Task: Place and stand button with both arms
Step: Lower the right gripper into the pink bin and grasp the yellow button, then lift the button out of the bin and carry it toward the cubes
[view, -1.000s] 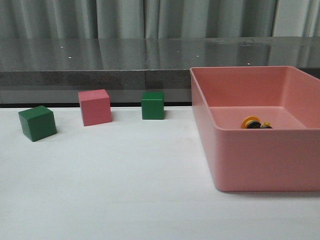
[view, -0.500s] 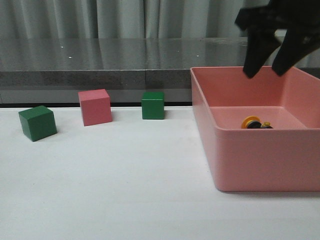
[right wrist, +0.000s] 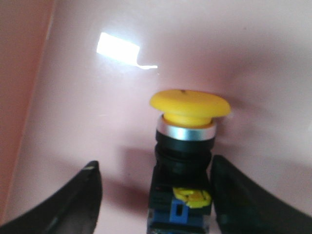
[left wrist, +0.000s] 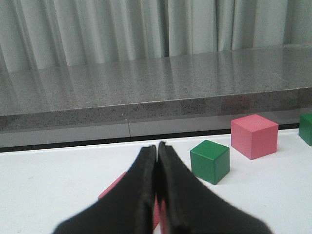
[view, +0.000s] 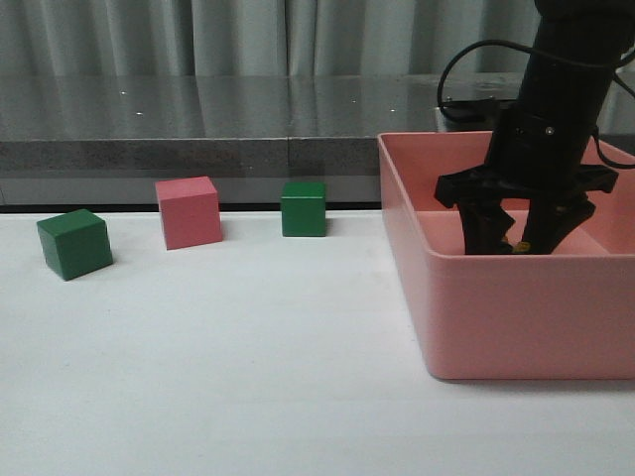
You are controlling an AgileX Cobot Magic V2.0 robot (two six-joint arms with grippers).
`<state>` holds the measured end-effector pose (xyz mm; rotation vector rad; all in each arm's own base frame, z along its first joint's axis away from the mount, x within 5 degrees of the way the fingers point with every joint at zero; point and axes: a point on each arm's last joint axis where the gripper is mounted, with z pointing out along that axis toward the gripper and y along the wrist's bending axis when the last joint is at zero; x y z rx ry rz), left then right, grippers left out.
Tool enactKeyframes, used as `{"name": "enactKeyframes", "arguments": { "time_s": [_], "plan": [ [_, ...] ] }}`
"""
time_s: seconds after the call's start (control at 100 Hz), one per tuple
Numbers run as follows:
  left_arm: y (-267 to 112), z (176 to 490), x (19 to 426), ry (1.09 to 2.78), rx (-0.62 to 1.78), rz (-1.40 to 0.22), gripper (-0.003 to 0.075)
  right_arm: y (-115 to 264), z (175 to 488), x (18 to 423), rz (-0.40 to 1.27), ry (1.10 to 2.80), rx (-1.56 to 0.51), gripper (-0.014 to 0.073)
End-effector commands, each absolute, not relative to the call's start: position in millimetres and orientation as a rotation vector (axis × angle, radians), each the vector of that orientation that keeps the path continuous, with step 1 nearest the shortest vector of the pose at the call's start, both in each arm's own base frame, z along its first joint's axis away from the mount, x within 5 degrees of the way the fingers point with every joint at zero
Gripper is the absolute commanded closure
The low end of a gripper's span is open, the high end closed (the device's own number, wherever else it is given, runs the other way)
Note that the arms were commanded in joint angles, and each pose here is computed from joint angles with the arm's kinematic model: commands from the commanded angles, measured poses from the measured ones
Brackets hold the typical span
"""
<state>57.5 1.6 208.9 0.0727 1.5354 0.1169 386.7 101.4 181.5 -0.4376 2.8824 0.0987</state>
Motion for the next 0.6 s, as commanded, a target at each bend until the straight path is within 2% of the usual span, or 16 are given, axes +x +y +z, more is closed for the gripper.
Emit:
{"name": "enactKeyframes", "arguments": {
  "time_s": [0.0, 0.09, 0.24, 0.37, 0.49, 0.59],
  "plan": [
    [1, 200, 60, 1.515, 0.063, 0.099, 0.0740, 100, 210, 391, 0.096, 2.782, -0.418, 0.0197],
    [1, 200, 60, 1.515, 0.063, 0.099, 0.0740, 100, 210, 391, 0.087, 2.788, -0.423, 0.0331],
    [1, 200, 60, 1.515, 0.063, 0.099, 0.0740, 98, 212, 389, 0.073, 2.809, -0.435, 0.0690],
    [1, 200, 60, 1.515, 0.063, 0.099, 0.0740, 99, 241, 384, 0.080, 2.756, -0.437, 0.0670],
    [1, 200, 60, 1.515, 0.063, 0.099, 0.0740, 111, 297, 373, 0.111, 2.586, -0.469, 0.0670],
    [1, 200, 60, 1.515, 0.063, 0.099, 0.0740, 139, 341, 358, 0.167, 2.420, -0.628, 0.0670]
  ]
}}
